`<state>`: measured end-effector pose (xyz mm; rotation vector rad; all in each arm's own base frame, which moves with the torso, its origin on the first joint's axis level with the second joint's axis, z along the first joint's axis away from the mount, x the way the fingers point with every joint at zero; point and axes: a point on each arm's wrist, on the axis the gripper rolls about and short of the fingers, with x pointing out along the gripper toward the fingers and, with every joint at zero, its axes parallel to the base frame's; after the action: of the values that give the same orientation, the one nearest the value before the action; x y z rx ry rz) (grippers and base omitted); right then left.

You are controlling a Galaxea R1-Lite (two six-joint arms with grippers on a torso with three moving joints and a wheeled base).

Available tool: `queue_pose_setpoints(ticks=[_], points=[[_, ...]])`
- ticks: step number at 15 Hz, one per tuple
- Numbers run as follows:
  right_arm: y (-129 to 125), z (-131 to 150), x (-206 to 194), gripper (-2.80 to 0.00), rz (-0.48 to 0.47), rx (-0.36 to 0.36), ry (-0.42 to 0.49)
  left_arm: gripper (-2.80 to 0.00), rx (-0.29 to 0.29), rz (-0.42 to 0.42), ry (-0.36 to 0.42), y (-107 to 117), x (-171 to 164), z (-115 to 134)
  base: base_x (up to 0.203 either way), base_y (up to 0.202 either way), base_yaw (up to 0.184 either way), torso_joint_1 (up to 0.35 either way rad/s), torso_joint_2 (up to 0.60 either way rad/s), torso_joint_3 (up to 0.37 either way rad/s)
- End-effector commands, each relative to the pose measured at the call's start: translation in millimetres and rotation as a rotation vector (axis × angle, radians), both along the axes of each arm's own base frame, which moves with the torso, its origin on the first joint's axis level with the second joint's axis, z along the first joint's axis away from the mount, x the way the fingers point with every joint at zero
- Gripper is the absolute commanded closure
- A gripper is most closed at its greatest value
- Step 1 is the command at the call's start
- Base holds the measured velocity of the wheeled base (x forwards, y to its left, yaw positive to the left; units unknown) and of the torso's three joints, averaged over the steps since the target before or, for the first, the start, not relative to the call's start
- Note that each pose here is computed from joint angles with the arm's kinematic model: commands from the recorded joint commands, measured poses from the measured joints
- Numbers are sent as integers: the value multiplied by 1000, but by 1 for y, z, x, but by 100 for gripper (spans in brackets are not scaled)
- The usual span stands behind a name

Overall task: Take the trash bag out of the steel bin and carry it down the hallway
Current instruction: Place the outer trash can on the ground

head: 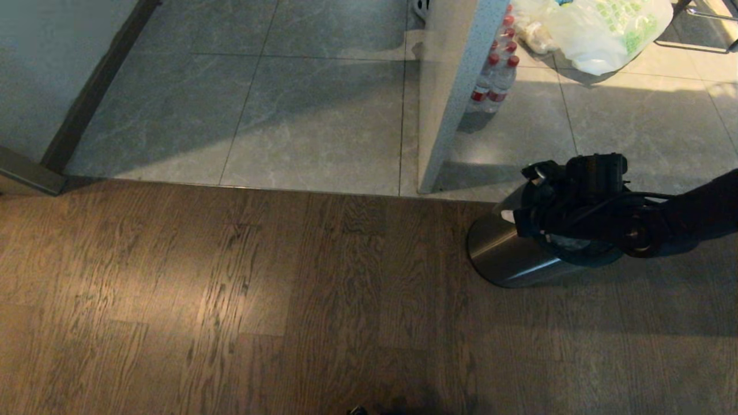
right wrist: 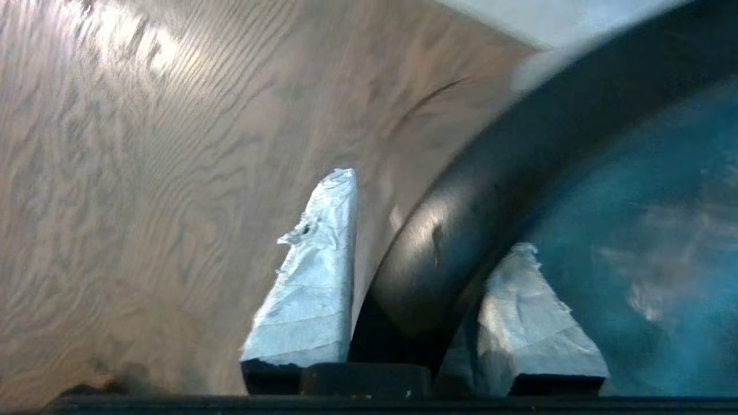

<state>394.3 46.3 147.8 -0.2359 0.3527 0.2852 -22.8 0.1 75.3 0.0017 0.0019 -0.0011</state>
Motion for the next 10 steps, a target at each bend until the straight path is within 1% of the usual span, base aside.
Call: queue_pose_setpoints(ticks=[1,2,4,7,10], points=[[-4,21,-10,0,-4,5,-54,0,0,1,0,0,0,0,0,0,0,0,0,0],[-7,26,-15,0,-10,7,-62,0,0,1,0,0,0,0,0,0,0,0,0,0],[-11,26,-24,0,-17,5,-55,0,0,1,0,0,0,0,0,0,0,0,0,0],[-12,47,-38,0,-18,12,-103,0,0,1,0,0,0,0,0,0,0,0,0,0],[-15,62,-64,0,-17,7,-95,0,0,1,0,0,0,0,0,0,0,0,0,0]])
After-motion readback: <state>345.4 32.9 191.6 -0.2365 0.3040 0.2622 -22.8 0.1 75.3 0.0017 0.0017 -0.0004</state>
